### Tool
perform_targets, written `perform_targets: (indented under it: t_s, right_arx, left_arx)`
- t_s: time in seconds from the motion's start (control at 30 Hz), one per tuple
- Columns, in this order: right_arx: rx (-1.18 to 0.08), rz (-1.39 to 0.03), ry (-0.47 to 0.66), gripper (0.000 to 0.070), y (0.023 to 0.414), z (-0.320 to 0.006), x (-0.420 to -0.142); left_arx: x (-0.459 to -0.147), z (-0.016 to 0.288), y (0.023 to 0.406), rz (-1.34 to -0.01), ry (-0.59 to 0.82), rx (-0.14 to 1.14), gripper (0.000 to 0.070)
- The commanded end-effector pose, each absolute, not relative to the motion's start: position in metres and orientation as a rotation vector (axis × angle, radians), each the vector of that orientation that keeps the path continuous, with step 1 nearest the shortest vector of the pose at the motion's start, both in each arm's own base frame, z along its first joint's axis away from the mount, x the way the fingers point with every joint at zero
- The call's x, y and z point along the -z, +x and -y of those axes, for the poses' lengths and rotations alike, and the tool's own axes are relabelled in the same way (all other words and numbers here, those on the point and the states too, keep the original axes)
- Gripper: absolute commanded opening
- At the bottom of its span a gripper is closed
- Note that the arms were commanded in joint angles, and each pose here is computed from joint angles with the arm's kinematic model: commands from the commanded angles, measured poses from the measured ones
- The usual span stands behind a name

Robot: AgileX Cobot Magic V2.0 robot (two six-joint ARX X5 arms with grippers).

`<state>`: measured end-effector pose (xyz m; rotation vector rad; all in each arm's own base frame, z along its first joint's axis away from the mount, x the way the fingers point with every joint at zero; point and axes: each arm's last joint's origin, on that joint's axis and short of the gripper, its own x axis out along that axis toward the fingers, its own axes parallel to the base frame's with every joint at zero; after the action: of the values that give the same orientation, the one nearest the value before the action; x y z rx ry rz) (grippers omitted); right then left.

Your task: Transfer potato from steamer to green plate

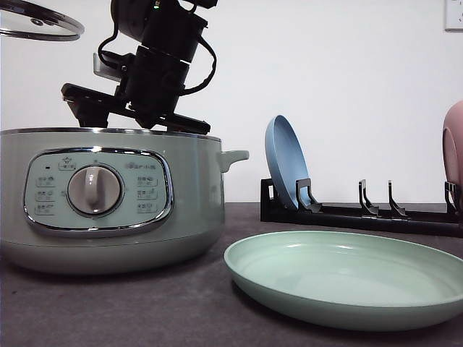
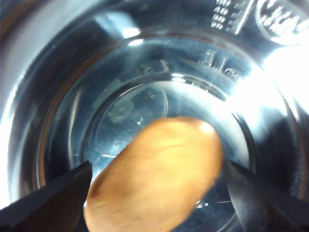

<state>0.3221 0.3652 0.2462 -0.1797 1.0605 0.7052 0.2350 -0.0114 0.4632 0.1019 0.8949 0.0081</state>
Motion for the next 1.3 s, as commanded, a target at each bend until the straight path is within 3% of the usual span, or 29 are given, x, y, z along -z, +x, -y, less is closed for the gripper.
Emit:
perform_targets:
  t_s: [0.0, 0.37, 0.43, 0.57, 0.67, 0.73, 0.9, 1.27]
  right_arx:
    - [-0.705, -1.054, -0.167, 0.0554, 0.322, -0.374, -0.243]
    - [-0.698, -1.088, -0.172, 0.0543, 0.325, -0.378, -0.227]
    - [-0.699, -1.087, -0.171, 0.0482, 0.325, -0.378, -0.227]
    - [-0.702, -1.088, -0.17, 0.0264, 0.325, -0.378, -0.227]
    - [-0.704, -1.088, -0.171, 0.0163, 0.325, -0.378, -0.227]
    - [-0.71, -1.081, -0.171, 0.0134, 0.324, -0.377, -0.23]
    - [-0.745, -1.022, -0.174, 0.0129, 0.321, -0.371, -0.257]
    - [-0.799, -0.851, -0.216, 0.0129, 0.29, -0.324, -0.359]
  left_arx:
    - [-0.474, 0.011, 0.229, -0.836, 0.1, -0.012, 0.0]
    - [-0.474, 0.011, 0.229, -0.836, 0.097, -0.004, 0.0]
    - [-0.474, 0.011, 0.229, -0.836, 0.097, -0.004, 0.0]
    - [-0.474, 0.011, 0.229, -0.836, 0.097, -0.004, 0.0]
    - [-0.474, 0.011, 0.229, -0.836, 0.097, -0.004, 0.0]
    - [-0.474, 0.011, 0.229, -0.836, 0.097, -0.004, 0.0]
    - [-0.475, 0.011, 0.229, -0.834, 0.097, -0.004, 0.0]
    - [-0.475, 0.011, 0.229, -0.833, 0.096, -0.002, 0.0]
